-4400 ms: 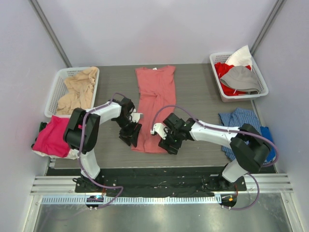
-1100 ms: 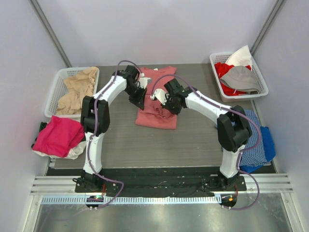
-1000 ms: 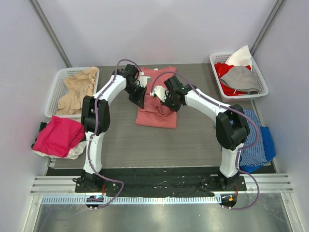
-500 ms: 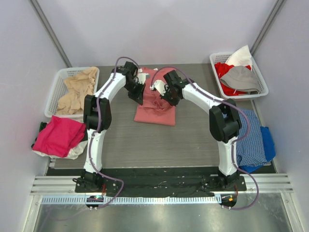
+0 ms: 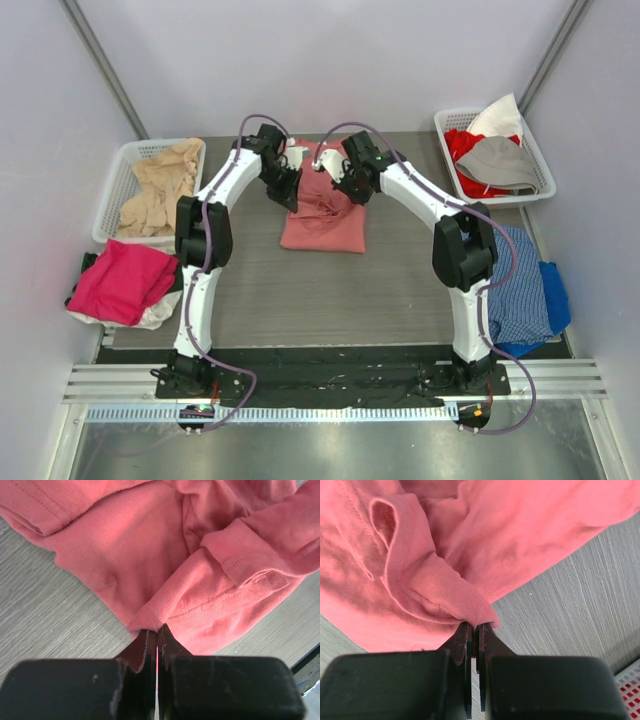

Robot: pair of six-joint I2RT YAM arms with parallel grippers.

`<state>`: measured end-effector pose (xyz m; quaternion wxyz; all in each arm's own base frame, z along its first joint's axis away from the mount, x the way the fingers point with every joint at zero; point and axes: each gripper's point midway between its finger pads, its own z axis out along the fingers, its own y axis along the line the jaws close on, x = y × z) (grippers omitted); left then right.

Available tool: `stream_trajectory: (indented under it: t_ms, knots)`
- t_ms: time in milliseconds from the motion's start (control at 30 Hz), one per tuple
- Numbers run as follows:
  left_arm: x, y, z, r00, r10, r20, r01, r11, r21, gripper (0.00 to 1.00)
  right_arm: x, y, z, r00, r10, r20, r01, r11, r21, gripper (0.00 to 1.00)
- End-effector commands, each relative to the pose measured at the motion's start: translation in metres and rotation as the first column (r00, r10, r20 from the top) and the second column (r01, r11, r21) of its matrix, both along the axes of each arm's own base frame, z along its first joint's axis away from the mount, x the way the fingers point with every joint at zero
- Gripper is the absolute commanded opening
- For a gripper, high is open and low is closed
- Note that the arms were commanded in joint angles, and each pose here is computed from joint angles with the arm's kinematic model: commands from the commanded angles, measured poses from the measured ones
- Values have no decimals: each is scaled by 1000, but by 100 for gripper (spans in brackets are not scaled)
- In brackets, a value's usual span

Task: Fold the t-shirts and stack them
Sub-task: Fold the tshirt

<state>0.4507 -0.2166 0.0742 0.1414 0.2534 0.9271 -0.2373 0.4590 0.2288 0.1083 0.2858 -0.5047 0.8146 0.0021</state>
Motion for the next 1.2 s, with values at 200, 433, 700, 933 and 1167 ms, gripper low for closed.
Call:
stream_trajectory:
  t_ms: [200, 433, 700, 933, 1167]
  knots:
    - [24, 3, 16, 995, 16, 101, -17, 1000, 9, 0, 15, -8, -1, 1000, -22, 21, 22, 1000, 0, 1]
    - [29, 5, 10, 994, 29, 109, -32, 999, 22, 17, 23, -6, -5, 999, -41, 28, 41, 999, 3, 23]
    - [42, 8, 9, 985, 75, 155, -81, 996, 34, 31, 37, -9, -2, 995, -72, 75, 73, 997, -9, 50]
    - [66, 15, 13, 959, 144, 245, -164, 984, 64, 31, 54, -7, 5, 986, -108, 125, 110, 994, -4, 52]
    - [87, 24, 32, 917, 203, 342, -239, 969, 64, 31, 71, -14, 17, 973, -153, 175, 154, 988, 6, 53]
